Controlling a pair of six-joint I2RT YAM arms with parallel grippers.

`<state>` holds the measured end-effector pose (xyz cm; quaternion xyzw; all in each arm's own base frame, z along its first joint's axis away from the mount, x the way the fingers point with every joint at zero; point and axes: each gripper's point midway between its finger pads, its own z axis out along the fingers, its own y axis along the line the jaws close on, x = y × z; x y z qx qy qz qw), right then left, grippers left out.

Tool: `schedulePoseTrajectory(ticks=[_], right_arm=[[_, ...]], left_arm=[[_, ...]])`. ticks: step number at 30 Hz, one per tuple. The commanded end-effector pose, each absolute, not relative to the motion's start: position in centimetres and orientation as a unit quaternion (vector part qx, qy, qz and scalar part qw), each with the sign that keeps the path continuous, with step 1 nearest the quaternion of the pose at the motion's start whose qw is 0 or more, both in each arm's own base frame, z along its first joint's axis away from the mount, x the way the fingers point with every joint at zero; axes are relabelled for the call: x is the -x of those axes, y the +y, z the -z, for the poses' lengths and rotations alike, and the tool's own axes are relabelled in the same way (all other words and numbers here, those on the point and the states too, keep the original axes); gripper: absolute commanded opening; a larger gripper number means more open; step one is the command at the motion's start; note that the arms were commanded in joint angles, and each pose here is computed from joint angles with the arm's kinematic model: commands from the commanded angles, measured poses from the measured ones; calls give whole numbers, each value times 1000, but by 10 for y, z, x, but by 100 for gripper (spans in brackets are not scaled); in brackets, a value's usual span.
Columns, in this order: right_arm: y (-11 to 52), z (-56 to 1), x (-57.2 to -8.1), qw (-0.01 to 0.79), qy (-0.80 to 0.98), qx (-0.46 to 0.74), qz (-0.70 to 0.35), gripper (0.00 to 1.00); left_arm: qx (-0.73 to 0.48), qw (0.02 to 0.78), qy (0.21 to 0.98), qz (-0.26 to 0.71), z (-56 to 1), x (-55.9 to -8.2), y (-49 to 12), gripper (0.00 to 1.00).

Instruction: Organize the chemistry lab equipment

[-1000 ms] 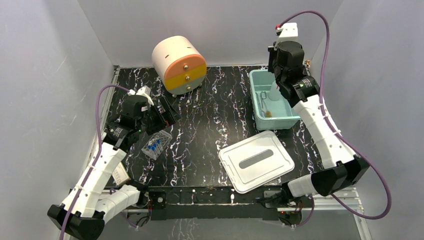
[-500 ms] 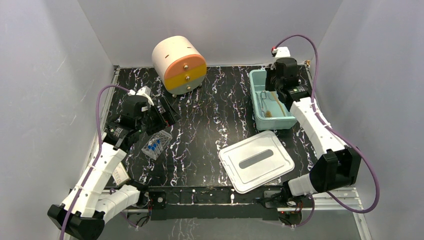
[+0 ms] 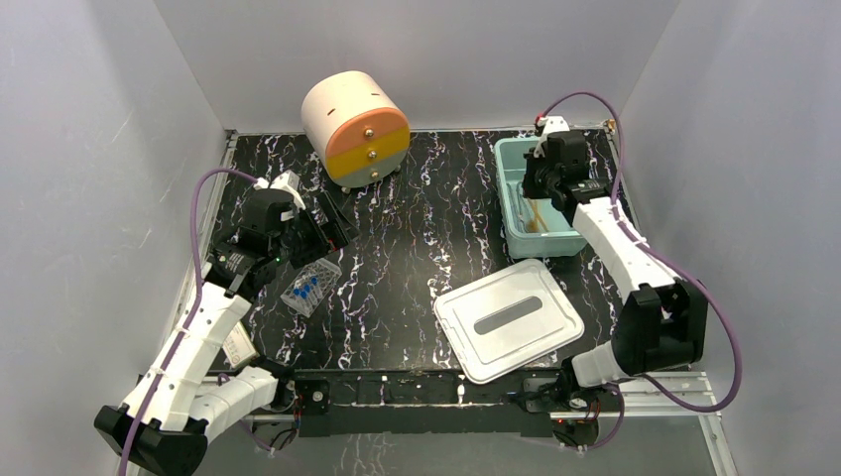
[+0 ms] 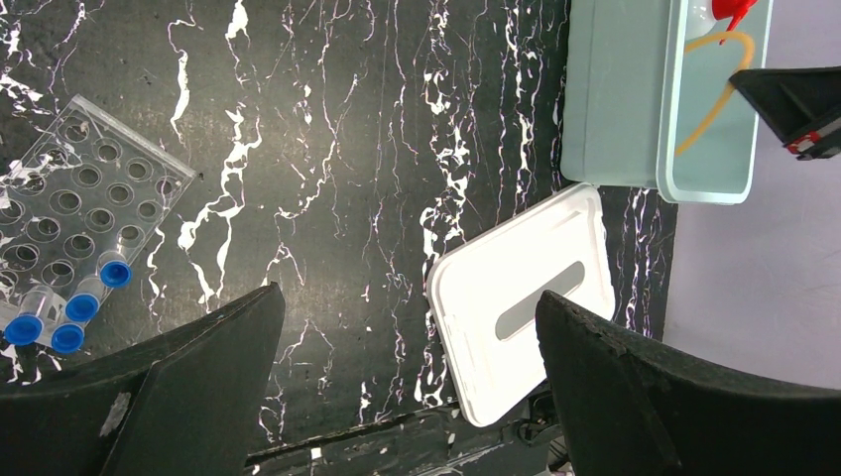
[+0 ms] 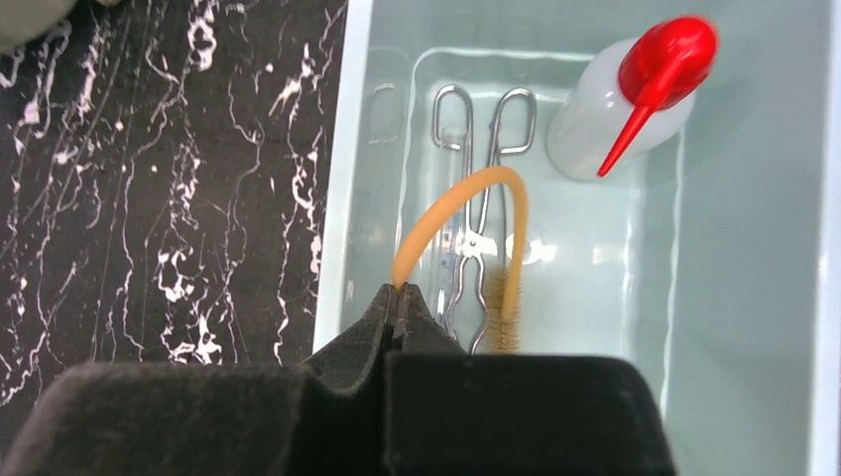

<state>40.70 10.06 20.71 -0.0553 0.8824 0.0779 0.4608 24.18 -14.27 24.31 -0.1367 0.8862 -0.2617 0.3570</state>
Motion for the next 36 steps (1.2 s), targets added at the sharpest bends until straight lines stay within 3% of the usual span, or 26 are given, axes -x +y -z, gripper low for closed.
schedulePoseTrajectory(ticks=[1, 12, 20, 26, 36], right_arm=[[105, -193, -417, 456, 882, 47, -105, 0], [89, -155, -467, 428, 902, 10, -55, 1], [92, -178, -472, 449, 891, 13, -64, 34], [97, -214, -451, 459, 883, 5, -94, 45], [113, -239, -367, 422, 888, -18, -183, 49]], left_arm=[[127, 356, 888, 263, -245, -240, -144, 98], [128, 358, 891, 249, -244, -238, -138, 98], [88, 342, 895, 271, -242, -235, -151, 98], [43, 296, 904, 304, -230, -230, -171, 98], [14, 242, 910, 336, -196, -216, -220, 90]])
